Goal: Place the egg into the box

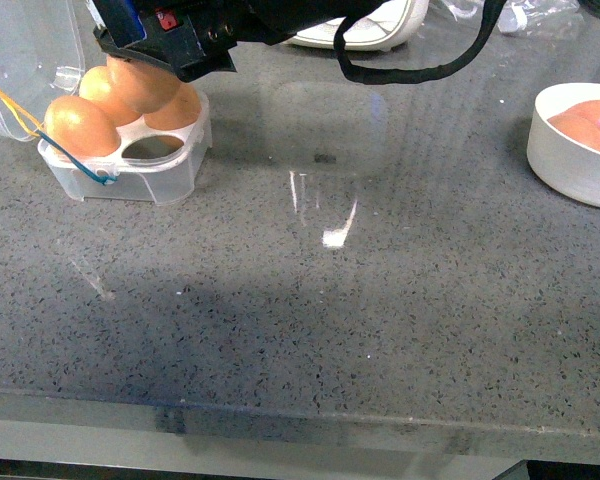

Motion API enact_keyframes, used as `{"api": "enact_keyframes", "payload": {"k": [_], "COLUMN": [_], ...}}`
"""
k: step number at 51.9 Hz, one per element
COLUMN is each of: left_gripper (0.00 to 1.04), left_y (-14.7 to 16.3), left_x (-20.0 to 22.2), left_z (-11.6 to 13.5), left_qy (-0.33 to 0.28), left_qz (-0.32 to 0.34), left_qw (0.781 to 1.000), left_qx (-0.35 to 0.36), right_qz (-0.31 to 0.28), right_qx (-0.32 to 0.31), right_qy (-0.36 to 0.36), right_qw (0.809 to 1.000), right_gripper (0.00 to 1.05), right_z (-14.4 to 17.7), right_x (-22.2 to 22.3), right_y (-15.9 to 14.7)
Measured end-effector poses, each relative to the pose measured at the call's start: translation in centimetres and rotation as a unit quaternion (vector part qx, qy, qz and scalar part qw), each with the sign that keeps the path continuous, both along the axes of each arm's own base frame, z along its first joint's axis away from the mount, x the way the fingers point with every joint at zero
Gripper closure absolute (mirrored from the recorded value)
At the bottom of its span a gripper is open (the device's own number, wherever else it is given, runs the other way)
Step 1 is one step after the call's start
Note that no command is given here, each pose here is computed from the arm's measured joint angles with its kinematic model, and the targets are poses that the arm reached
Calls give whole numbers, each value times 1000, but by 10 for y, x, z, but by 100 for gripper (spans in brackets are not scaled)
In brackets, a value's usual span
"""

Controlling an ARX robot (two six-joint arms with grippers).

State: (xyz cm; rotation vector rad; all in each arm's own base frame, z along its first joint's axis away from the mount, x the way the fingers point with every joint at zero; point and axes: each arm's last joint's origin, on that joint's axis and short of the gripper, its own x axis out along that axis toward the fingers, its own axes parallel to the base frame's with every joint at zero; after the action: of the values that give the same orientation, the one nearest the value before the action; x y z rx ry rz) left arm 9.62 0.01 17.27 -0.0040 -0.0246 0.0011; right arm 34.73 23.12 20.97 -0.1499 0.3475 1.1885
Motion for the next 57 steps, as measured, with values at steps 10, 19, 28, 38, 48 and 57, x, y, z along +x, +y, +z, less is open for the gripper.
{"api": "enact_keyframes", "payload": {"k": [10, 19, 28, 38, 48, 57], "left_gripper": [7, 7, 7, 7, 7, 7], "left_y": [0, 0, 0, 0, 0, 0], "left_x": [0, 0, 0, 0, 0, 0], "left_z": [0, 0, 0, 0, 0, 0], "left_qy": [0, 0, 0, 0, 0, 0], "left_qz": [0, 0, 0, 0, 0, 0], "left_qw": [1000, 1000, 1000, 1000, 1000, 1000], "left_qx": [0, 0, 0, 0, 0, 0], "right_qz": [7, -2, -2, -10, -42, -147], "right_qx": [-3, -15, -20, -20, -9, 27], "right_qy": [-6, -16, -11, -14, -9, -38], "right_qw": [1000, 1000, 1000, 1000, 999, 988], "right_gripper": [66, 66, 66, 52, 16, 8], "right_z": [2, 1, -7, -8, -8, 11], "right_x": [1, 2, 3, 4, 1, -13], "right_y": [6, 12, 15, 16, 7, -21]}}
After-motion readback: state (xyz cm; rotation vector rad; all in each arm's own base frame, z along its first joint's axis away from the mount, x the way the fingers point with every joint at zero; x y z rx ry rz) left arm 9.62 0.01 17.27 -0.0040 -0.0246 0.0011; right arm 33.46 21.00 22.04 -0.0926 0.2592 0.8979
